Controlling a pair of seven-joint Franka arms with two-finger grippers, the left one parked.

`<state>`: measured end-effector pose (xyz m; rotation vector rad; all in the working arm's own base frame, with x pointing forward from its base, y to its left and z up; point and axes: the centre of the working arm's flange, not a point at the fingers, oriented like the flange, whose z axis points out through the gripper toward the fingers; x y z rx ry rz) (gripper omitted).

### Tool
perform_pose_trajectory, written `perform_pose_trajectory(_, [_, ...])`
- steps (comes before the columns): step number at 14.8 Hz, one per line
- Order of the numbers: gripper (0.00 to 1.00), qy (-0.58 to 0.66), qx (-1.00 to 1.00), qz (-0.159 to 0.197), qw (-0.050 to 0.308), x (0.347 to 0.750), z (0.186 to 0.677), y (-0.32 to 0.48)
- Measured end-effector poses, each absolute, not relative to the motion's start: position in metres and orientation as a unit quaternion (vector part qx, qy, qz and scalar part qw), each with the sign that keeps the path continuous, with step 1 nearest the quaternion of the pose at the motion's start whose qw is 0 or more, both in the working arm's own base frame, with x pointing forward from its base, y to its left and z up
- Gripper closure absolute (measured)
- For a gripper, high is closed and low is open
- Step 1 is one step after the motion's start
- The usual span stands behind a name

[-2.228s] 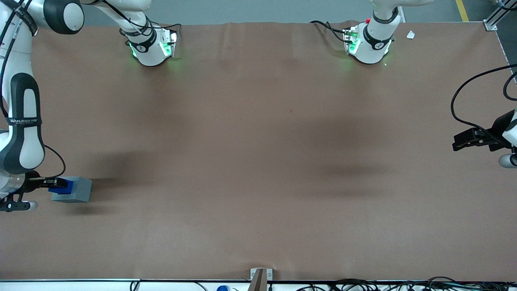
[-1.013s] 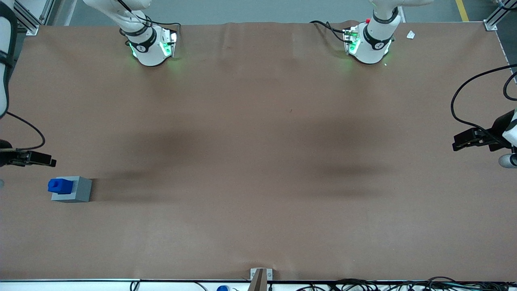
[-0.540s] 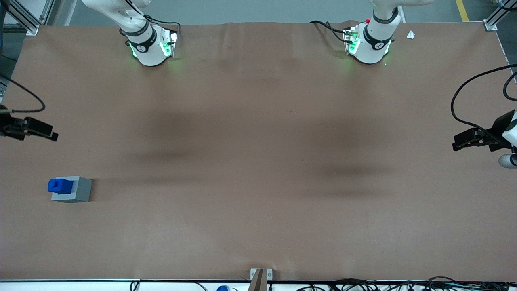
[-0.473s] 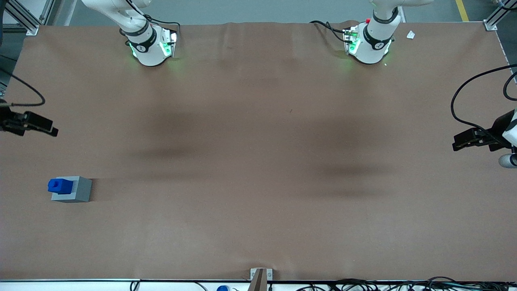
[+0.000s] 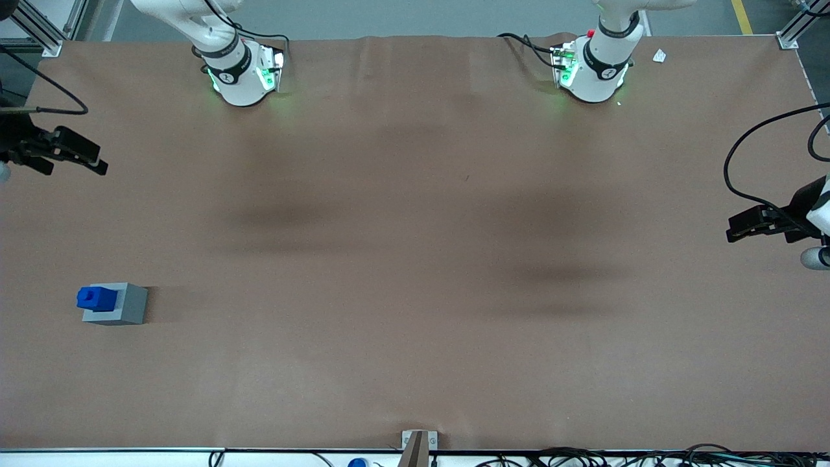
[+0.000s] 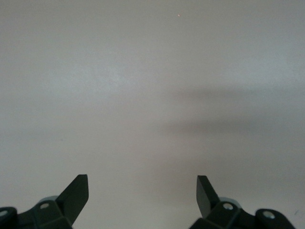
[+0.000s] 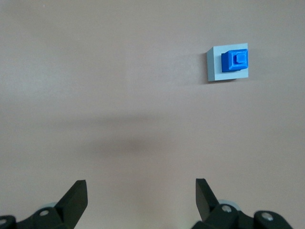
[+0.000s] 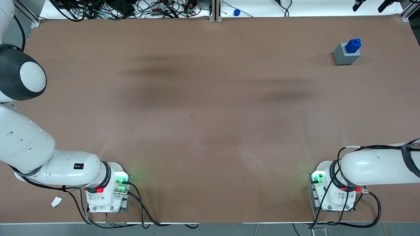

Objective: Insert blue part into gray base with right arm

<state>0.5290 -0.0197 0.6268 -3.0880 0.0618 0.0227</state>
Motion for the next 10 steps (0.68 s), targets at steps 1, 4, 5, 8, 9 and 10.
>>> perform_pose_trajectory(1, [0.00,0.018,-0.999,0.009,0.025,0.524,0.628,-0.018])
perform_pose_trajectory(4, [0.00,0.008,-1.000,0.013,0.021,0.512,0.634,-0.010])
perform_pose_trajectory(5, [0.00,0.005,-1.000,0.015,0.019,0.508,0.637,-0.007])
perform_pose_trajectory(8, [0.00,0.004,-1.000,0.014,0.018,0.504,0.642,-0.005])
perform_pose_trajectory(9, [0.00,0.005,-1.000,0.014,0.018,0.504,0.642,-0.005])
perform_pose_trajectory(10, [0.00,0.005,-1.000,0.014,0.018,0.504,0.642,-0.005])
